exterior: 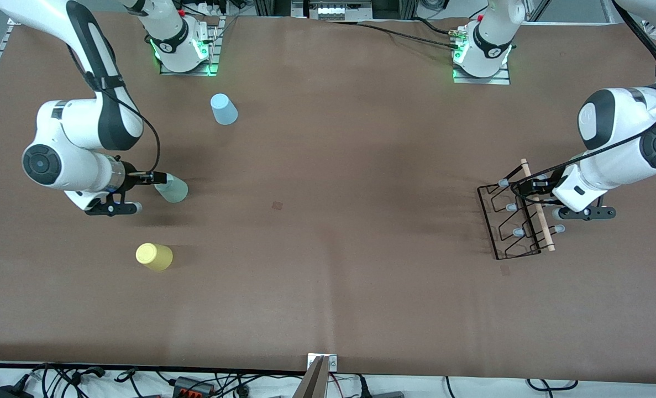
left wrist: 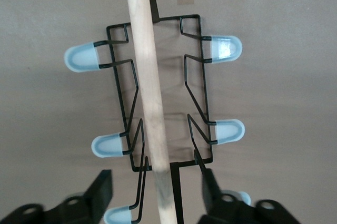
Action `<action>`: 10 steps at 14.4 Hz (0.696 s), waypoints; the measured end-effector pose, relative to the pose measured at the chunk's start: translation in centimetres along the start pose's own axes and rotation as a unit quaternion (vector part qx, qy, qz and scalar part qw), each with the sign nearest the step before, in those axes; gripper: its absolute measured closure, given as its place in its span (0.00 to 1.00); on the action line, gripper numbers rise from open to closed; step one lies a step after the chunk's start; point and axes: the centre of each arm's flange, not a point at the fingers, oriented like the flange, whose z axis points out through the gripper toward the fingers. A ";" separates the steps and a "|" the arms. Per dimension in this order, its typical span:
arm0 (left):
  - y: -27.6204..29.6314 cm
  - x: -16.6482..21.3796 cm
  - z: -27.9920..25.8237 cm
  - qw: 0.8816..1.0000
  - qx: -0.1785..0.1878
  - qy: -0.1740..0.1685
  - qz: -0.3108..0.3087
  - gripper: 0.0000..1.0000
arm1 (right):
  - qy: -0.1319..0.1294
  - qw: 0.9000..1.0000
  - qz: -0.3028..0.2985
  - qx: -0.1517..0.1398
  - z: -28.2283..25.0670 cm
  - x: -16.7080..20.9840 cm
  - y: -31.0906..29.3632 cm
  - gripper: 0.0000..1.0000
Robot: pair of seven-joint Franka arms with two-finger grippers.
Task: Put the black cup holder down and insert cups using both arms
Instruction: 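Grasp the teal cup and rack handle with both grippers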
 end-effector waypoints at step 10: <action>0.5 -0.3 1.1 1.000 -0.001 0.010 0.003 0.84 | -0.025 0.999 0.013 0.027 4.8 1.1 -1.0 0.00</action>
